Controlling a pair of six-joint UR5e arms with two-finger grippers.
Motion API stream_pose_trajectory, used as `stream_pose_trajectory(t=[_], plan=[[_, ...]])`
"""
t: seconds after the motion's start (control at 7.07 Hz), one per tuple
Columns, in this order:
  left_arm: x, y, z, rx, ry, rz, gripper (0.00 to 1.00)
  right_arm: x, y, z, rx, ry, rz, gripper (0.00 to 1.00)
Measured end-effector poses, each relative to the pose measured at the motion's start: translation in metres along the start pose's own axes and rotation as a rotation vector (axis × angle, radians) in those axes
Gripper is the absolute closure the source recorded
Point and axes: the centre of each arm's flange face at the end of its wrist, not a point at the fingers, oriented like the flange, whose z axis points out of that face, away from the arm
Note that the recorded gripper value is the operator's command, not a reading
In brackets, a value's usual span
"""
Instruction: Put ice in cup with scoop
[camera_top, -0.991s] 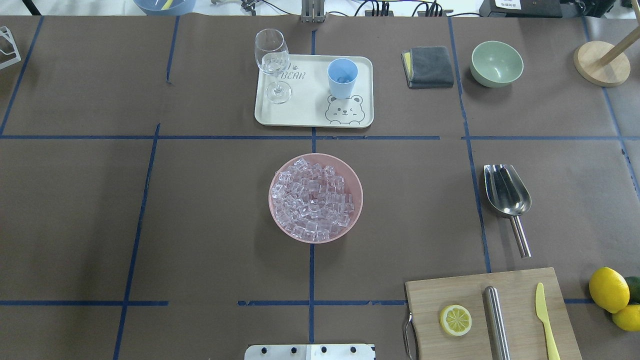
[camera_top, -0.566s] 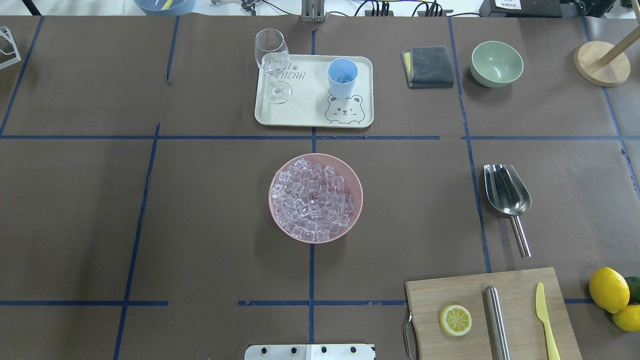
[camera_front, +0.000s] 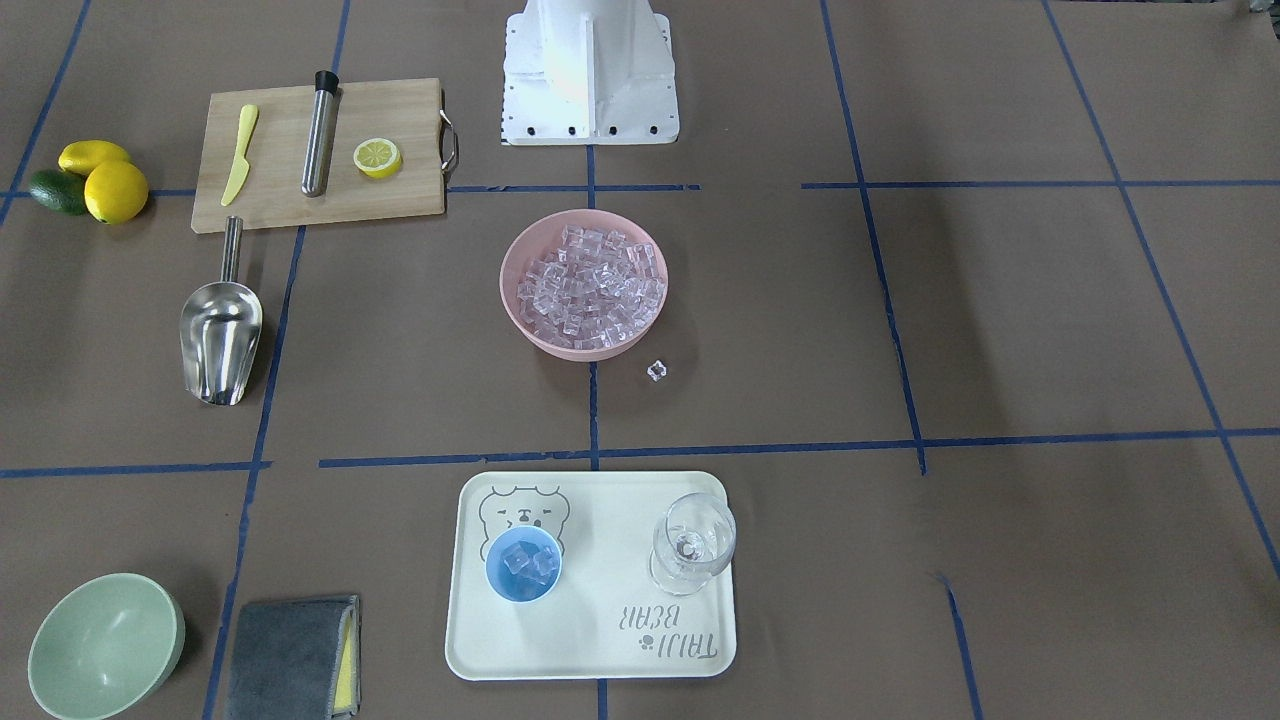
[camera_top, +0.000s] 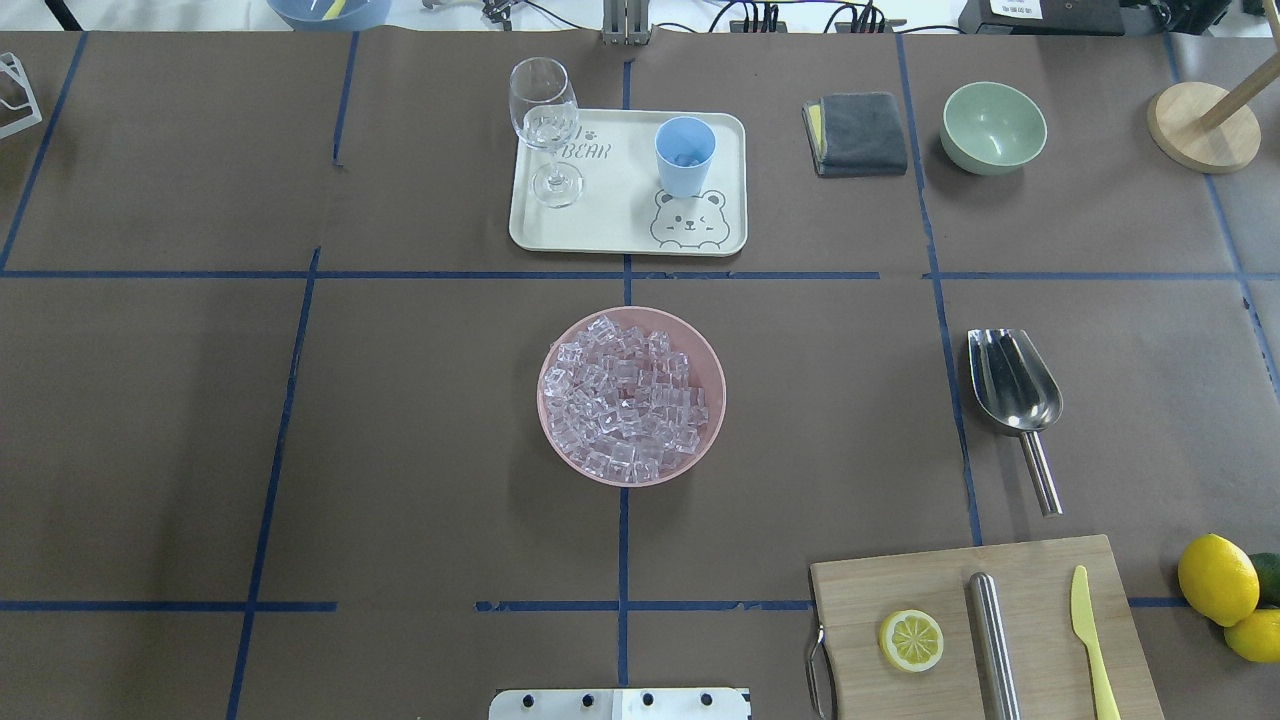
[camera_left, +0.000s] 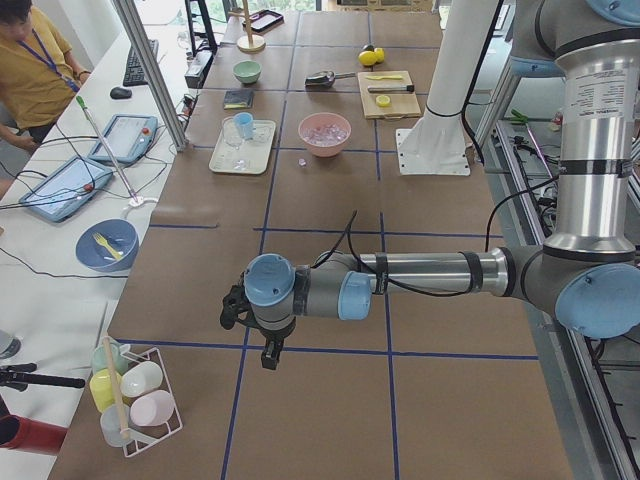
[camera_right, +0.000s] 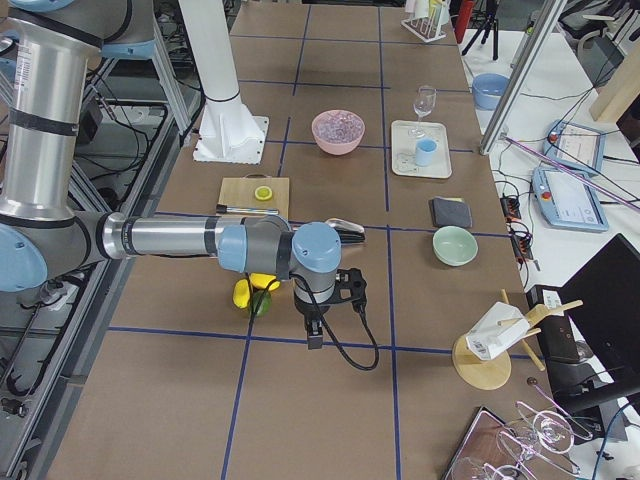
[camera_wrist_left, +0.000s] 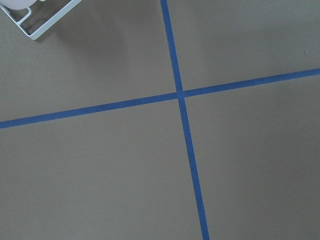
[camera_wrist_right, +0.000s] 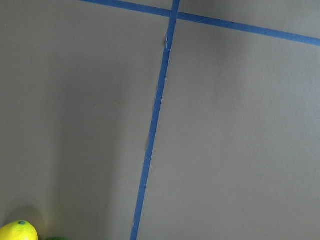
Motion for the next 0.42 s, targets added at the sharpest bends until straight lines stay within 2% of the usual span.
stream_pose_trajectory(t=[0.42], plan=[[-0.0018, 0.0039, 0.0022, -0.005, 0.001, -0.007, 0.00, 0.0014, 0.0006, 0.0020, -0.004, 0.000, 0.002, 0.00]])
